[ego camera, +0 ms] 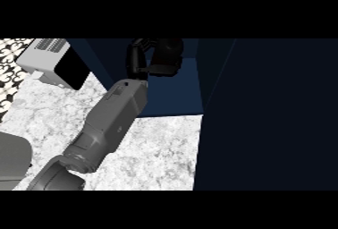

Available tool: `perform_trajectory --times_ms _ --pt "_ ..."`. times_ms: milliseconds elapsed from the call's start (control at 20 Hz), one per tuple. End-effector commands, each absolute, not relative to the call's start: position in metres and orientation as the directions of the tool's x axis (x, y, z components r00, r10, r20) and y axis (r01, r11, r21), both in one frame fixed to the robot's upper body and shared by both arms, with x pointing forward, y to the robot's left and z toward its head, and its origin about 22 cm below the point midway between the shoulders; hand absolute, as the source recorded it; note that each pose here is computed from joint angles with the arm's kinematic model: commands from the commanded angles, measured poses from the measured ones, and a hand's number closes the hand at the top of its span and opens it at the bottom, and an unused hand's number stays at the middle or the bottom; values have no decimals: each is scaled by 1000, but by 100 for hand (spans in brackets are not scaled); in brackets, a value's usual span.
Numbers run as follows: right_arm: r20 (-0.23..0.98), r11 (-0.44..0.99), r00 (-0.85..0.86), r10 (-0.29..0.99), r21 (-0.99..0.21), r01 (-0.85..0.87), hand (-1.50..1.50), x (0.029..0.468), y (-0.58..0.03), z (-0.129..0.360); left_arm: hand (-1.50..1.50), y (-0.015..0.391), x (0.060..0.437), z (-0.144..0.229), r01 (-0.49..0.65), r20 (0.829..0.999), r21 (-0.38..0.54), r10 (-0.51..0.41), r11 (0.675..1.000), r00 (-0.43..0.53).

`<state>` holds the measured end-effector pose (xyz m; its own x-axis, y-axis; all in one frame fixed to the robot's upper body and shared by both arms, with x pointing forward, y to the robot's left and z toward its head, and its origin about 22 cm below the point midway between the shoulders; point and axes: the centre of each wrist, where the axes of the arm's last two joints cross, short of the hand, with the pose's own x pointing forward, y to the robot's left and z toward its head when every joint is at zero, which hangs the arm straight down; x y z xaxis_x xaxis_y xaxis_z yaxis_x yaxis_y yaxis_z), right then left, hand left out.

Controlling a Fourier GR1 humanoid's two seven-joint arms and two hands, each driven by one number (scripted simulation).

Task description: Pick up the wine, place it into the cabinet and close the cabinet

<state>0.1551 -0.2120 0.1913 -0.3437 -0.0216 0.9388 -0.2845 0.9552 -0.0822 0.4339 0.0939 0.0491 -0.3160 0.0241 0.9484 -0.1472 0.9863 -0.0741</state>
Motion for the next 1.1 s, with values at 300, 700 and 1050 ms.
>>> perform_trajectory --times_ms 300,700,1050 --pt "935 948 -350 -55 -61 -311 -150 145 -209 195 150 107 427 24 -188 956 -151 95 971 -277" --pt "928 942 -368 -61 -69 -330 -150 139 -208 199 150 128 435 30 -217 967 -72 15 974 -253" --pt "923 945 -381 -49 -80 -316 -150 144 -207 207 -150 126 427 14 -233 971 -9 -48 972 -234"
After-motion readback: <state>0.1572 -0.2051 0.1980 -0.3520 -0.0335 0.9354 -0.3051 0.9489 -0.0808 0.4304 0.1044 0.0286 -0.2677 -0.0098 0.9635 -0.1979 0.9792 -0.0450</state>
